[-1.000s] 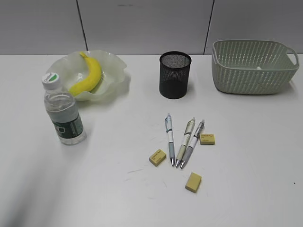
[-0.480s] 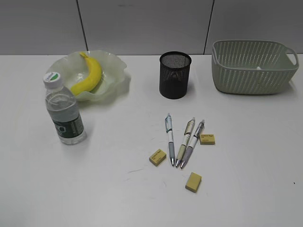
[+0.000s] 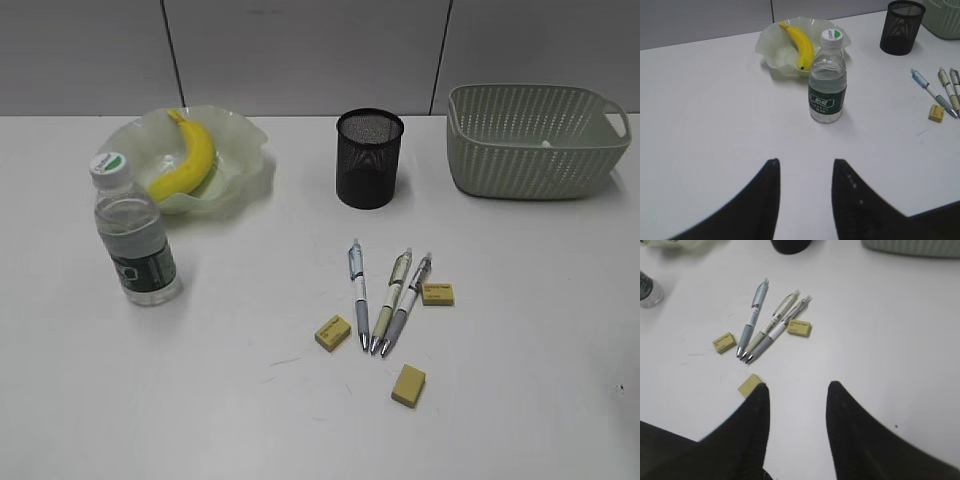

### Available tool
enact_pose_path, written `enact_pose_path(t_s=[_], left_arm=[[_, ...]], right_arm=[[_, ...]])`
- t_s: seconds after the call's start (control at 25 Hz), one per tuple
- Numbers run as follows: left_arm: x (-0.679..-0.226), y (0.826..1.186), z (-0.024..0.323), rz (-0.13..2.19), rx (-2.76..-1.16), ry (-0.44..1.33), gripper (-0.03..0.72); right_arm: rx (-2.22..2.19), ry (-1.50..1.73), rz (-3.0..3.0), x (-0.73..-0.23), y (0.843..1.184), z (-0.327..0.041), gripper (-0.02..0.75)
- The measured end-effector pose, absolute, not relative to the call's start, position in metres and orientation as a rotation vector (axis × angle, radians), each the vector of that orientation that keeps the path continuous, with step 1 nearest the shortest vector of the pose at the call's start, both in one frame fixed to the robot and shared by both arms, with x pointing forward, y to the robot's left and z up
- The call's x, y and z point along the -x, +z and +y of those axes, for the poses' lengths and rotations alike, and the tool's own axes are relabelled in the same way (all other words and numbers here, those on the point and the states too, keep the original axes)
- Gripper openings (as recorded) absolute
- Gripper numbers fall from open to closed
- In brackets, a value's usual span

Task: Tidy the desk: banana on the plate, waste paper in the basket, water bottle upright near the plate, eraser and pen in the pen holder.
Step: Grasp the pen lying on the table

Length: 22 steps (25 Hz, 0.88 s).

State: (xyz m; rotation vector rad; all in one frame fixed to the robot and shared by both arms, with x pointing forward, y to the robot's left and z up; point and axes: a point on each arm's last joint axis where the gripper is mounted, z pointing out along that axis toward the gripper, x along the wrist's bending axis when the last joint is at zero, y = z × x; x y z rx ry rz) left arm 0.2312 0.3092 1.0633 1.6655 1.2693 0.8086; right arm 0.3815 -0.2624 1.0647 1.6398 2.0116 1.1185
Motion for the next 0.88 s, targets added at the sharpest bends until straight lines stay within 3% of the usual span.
enact_pose_path(t_s=[0.12, 0.36, 0.6, 0.88], left_arm=[[-0.231, 1.063, 0.309, 1.269, -1.665, 0.81, 0.262], [-0.231, 1.063, 0.309, 1.271, -1.662, 0.811, 0.254], [-0.231, 1.063, 0.309, 1.272, -1.661, 0.811, 0.253], [-0.231, 1.063, 0.309, 1.272, -1.662, 0.813, 0.253]], right_arm=[[-1.664, 1.054, 2.181, -0.431, 1.051, -0.243, 0.298], [-1.62, 0.774, 2.433, -0.518, 1.01, -0.157, 0.27], [-1.736, 0.492, 2.559, -0.588, 0.949, -0.092, 0.409], [-1.818, 0.4, 2.578, -0.621, 0.913, -0.06, 0.426]])
